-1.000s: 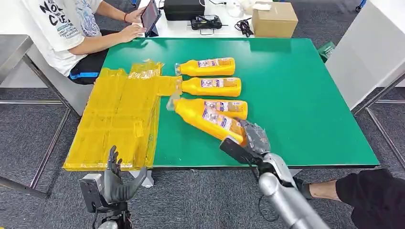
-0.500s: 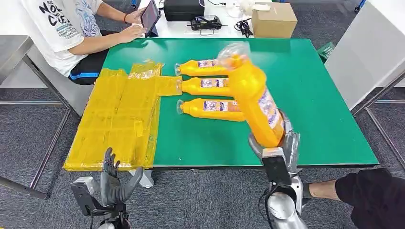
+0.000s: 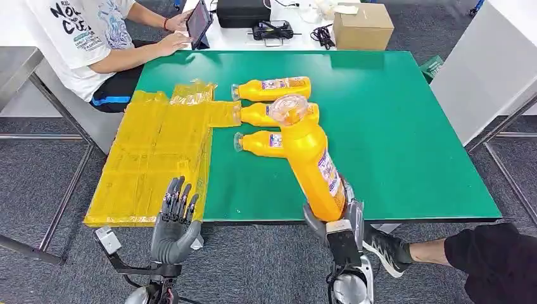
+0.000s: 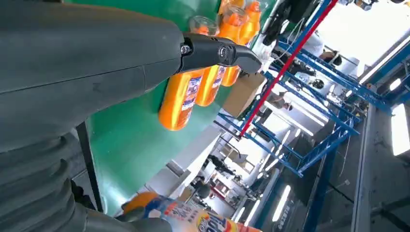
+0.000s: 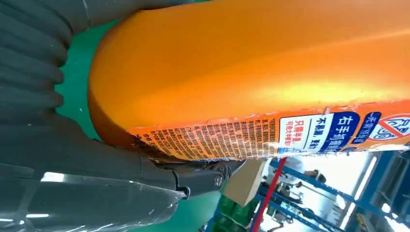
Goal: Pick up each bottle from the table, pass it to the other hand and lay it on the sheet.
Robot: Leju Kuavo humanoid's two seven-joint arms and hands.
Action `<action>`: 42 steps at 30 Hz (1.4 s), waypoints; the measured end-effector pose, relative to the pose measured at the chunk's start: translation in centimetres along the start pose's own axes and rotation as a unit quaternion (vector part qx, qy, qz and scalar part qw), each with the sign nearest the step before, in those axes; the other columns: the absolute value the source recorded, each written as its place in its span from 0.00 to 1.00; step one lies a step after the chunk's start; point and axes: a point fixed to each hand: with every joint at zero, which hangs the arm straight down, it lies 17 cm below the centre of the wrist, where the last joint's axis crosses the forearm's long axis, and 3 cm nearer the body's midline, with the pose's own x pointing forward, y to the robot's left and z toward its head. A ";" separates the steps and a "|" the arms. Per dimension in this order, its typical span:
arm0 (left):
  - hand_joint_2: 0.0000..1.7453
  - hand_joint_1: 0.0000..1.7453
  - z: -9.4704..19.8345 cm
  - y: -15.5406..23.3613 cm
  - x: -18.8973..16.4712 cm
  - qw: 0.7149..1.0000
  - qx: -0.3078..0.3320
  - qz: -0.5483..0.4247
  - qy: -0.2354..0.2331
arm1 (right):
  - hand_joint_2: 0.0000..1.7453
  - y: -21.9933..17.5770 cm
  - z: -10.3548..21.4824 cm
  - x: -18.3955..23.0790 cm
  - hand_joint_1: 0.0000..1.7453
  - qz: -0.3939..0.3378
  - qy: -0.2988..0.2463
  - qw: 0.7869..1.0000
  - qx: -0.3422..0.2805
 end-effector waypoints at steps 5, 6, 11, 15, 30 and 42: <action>1.00 0.00 0.2 -0.9 -0.1 1.000 -0.025 0.010 0.005 | 1.00 1.4 0.5 -0.6 1.00 -0.015 0.013 1.000 0.019; 1.00 0.00 0.3 -1.4 -0.2 0.999 -0.036 0.012 0.007 | 1.00 2.2 0.8 -0.8 1.00 -0.022 0.018 0.999 0.030; 1.00 0.00 0.1 -3.2 -0.5 0.997 -0.072 0.016 0.014 | 1.00 7.3 2.6 -1.1 1.00 -0.050 0.032 0.995 0.085; 1.00 0.00 0.1 -3.9 -1.0 0.996 -0.084 0.011 0.022 | 1.00 10.7 3.4 -0.2 1.00 -0.054 0.026 0.990 0.126; 1.00 0.00 0.2 -2.7 -3.0 0.996 -0.072 -0.016 0.054 | 1.00 19.0 7.0 0.3 1.00 -0.010 0.014 0.967 0.256; 1.00 0.00 0.5 -1.2 -3.8 0.996 -0.051 -0.012 0.071 | 1.00 22.0 10.0 -1.3 1.00 0.014 0.021 0.943 0.331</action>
